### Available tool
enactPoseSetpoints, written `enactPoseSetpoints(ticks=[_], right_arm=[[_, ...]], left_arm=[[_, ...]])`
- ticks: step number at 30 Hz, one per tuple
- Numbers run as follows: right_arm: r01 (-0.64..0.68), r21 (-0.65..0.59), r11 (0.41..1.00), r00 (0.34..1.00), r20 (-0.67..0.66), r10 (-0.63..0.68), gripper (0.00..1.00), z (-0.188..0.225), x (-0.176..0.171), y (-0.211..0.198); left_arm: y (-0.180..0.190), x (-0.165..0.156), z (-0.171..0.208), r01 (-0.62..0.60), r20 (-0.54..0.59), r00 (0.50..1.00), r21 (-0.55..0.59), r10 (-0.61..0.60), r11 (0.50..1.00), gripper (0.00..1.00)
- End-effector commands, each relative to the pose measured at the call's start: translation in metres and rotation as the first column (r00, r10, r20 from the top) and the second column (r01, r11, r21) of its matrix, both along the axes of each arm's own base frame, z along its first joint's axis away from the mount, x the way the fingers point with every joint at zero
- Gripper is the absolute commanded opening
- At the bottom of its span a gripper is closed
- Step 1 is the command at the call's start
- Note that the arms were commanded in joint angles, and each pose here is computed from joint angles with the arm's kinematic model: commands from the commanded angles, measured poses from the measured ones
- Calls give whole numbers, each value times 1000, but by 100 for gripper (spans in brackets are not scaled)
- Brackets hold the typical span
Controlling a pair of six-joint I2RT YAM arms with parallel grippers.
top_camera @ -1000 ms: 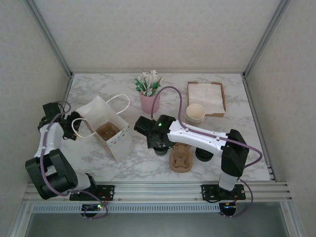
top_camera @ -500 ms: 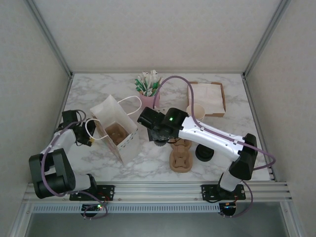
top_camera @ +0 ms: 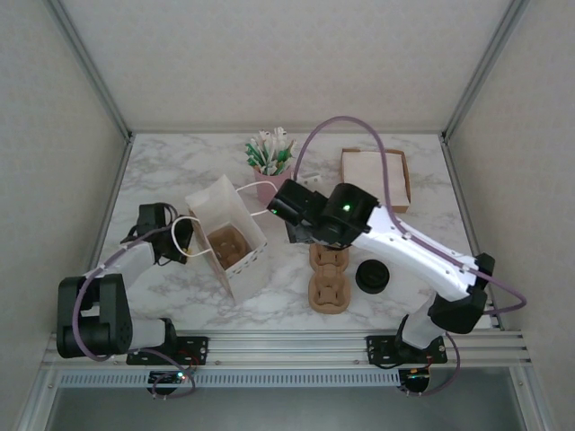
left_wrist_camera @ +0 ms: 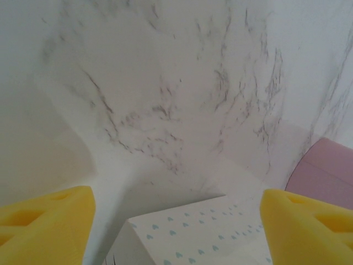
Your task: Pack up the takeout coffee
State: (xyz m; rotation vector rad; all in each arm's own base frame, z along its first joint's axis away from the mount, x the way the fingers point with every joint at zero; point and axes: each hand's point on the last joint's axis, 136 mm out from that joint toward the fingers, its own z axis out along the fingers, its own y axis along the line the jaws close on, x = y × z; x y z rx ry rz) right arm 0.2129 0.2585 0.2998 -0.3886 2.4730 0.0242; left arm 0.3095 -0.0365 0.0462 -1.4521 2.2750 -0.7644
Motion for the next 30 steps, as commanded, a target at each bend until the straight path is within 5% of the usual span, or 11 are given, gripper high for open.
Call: enactPoseSetpoints(ticks=[1, 8, 15, 23, 30], right_arm=[[-22, -15, 1000, 996, 86, 23, 66, 37, 0, -23], [-137, 51, 989, 975, 183, 126, 64, 89, -4, -12], [-221, 92, 971, 947, 260, 191, 64, 127, -5, 17], [-378, 168, 910, 911, 245, 333, 63, 128, -24, 82], [-443, 171, 880, 886, 238, 399, 63, 123, -39, 110]], left_arm=[[-5, 12, 6, -36, 50, 998, -3, 36, 999, 78], [-14, 19, 19, -33, 97, 995, 3, 32, 999, 78], [19, -11, 26, -69, 6, 998, 175, 69, 982, 79], [50, -50, 56, -133, 18, 991, 309, 134, 942, 77], [53, -82, 65, -166, 53, 986, 305, 158, 938, 63]])
